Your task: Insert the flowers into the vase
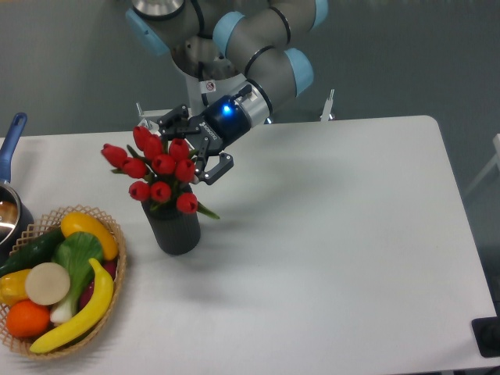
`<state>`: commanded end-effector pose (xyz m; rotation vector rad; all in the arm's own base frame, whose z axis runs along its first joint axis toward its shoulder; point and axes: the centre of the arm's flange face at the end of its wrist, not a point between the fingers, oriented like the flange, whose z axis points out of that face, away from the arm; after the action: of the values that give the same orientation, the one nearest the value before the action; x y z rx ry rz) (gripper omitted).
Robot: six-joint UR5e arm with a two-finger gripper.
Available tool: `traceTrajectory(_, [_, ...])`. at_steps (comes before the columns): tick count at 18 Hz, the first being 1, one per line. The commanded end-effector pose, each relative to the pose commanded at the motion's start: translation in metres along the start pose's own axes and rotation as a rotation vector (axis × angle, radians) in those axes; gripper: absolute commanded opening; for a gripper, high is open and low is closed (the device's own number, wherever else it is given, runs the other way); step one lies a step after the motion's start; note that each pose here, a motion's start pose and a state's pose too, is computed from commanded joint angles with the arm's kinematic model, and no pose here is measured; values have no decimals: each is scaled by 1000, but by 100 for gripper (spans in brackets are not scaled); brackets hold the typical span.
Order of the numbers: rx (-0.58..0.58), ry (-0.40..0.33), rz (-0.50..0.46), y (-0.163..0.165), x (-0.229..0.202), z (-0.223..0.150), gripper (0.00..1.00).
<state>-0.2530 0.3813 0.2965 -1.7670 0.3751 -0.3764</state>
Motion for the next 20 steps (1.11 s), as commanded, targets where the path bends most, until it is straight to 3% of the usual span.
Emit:
traceTrajectory(2, [-69, -2, -1, 6, 1, -2, 100])
traceTrajectory(10, [-75, -18, 10, -2, -1, -7, 100])
traceTrajectory(14, [-78, -62, 17, -33, -6, -23, 100])
traceTrajectory(20, [-333, -192, 108, -61, -14, -65, 100])
